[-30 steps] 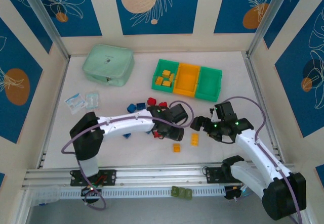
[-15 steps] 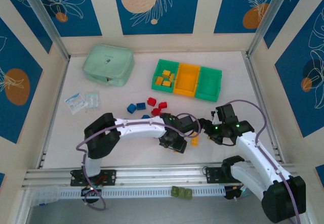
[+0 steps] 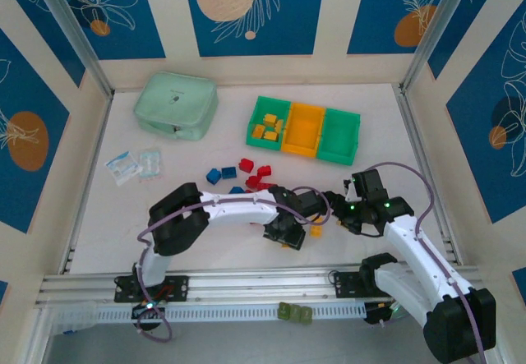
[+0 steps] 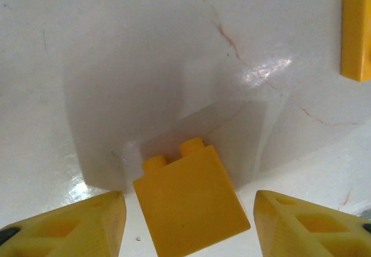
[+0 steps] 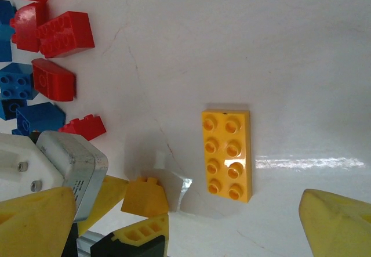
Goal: Sort the legos into containers by color
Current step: Pick up the lego from the middle-left of the table.
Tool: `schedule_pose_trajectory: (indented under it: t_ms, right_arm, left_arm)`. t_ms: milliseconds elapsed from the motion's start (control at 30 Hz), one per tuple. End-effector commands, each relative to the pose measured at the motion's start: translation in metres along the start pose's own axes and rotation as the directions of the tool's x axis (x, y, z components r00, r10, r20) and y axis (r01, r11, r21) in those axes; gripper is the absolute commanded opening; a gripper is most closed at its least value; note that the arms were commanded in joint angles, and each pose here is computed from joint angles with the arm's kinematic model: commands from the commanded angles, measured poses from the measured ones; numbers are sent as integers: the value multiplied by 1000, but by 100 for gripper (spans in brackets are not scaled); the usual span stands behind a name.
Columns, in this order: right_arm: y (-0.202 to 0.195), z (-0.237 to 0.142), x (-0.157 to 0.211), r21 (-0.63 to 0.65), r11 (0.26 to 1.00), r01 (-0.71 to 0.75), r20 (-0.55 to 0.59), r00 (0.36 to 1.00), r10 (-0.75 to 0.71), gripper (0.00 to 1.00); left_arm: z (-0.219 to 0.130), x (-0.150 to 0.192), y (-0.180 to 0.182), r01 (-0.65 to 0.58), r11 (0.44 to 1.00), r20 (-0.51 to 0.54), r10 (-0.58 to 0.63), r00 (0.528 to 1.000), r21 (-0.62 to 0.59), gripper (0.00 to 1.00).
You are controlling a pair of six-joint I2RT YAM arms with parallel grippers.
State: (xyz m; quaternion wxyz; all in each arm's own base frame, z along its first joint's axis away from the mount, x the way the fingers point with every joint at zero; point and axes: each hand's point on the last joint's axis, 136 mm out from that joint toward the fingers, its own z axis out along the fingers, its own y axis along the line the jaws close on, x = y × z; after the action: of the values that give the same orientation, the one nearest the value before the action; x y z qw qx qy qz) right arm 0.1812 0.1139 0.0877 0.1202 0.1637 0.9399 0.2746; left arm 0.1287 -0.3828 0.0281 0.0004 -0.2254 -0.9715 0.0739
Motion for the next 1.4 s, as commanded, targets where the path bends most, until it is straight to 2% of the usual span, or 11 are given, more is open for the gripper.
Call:
schedule_pose_trajectory:
  t_ms: [0,133,400,633,800,967,1133,1367]
  right_arm:
    - [0,1,6,-20,1000,-5,-24,1000,5,99]
    - [-1,1,5,-19,1000,-4,-21,1000,4,99]
    - [1,1,3,-28,1000,4,-17,1000,-4,99]
    - [12,-4,-2,-58,998,29,-4,1000,-29,99]
    - [25,-9,-10,-92,994,58,21,998,-57,99]
    - [46,-12,-23,-125,986,114,50,993,-108,99]
    - [70,-12,-44,-140,977,164,81,985,-154,99]
    - [93,-10,-72,-151,970,190,123,977,-172,99]
  left_arm:
    - [4,1,3,-6,999,-4,6,1000,-40,57]
    - [4,1,4,0,999,6,0,1000,-36,48]
    - [-9,-3,11,-3,998,46,5,999,-56,37]
    - [-43,-19,19,19,999,150,-15,989,-27,35]
    - [-73,-39,41,56,998,251,-50,967,-14,34]
    - [-111,-73,74,80,996,347,-63,936,-33,34]
    - [-154,-127,110,125,992,477,-98,874,-26,34]
    - [-171,-211,142,171,985,593,-127,795,-19,33]
